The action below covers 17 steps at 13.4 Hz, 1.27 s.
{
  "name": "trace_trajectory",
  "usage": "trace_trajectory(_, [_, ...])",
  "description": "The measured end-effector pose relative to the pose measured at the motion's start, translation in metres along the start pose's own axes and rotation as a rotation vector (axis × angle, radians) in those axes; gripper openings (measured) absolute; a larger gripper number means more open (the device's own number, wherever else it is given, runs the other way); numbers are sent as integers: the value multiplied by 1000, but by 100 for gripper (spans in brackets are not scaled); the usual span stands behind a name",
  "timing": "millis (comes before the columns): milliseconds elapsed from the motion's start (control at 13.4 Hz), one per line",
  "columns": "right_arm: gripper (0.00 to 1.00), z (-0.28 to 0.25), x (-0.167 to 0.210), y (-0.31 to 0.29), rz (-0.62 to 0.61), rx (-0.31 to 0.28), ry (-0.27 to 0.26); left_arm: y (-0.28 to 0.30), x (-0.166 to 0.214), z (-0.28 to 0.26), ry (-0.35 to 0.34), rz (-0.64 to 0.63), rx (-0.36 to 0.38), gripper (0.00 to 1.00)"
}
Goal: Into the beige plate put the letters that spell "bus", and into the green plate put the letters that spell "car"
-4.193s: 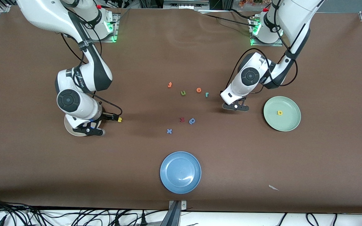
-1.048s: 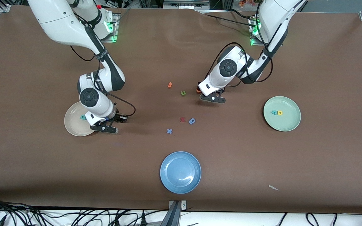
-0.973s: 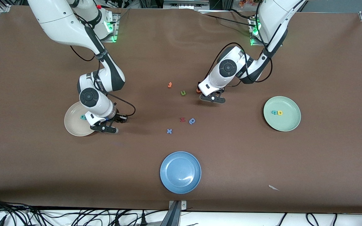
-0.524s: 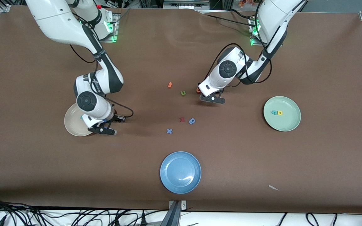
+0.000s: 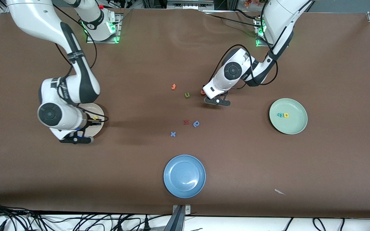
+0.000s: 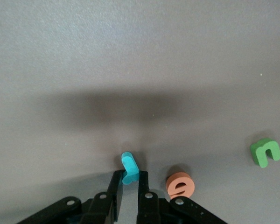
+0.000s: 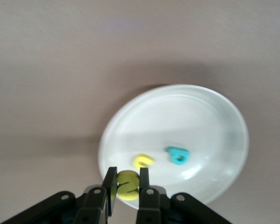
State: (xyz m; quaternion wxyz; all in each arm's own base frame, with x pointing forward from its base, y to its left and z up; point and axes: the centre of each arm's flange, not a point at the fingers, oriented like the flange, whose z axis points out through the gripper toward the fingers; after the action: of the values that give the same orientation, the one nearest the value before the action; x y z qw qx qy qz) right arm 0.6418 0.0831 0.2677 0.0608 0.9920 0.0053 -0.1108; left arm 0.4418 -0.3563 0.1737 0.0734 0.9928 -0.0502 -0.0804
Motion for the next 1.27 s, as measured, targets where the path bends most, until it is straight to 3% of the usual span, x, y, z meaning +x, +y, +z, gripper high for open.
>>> trace_trajectory(225, [23, 29, -11, 38, -24, -20, -69, -36, 34, -43, 25, -54, 20, 18])
trace_trajectory(449, [23, 52, -20, 50, -21, -11, -97, -109, 65, -124, 30, -6, 78, 18])
trace_trajectory(599, [38, 55, -22, 50, -16, 0, -99, -188, 78, -155, 33, 77, 102, 18])
trace_trajectory(749, [60, 53, -22, 50, -11, 9, -95, -264, 81, -160, 17, 140, 116, 18])
trace_trajectory(973, [90, 23, -17, 52, -8, 15, -52, -326, 74, -155, -11, 164, 117, 18])
trace_trajectory(1048, [99, 1, -15, 53, -6, 18, -42, -330, 73, -152, -17, 164, 116, 22])
trace_trajectory(1273, [99, -79, -13, 61, 9, 42, -13, -329, 73, -157, -13, 162, 117, 52])
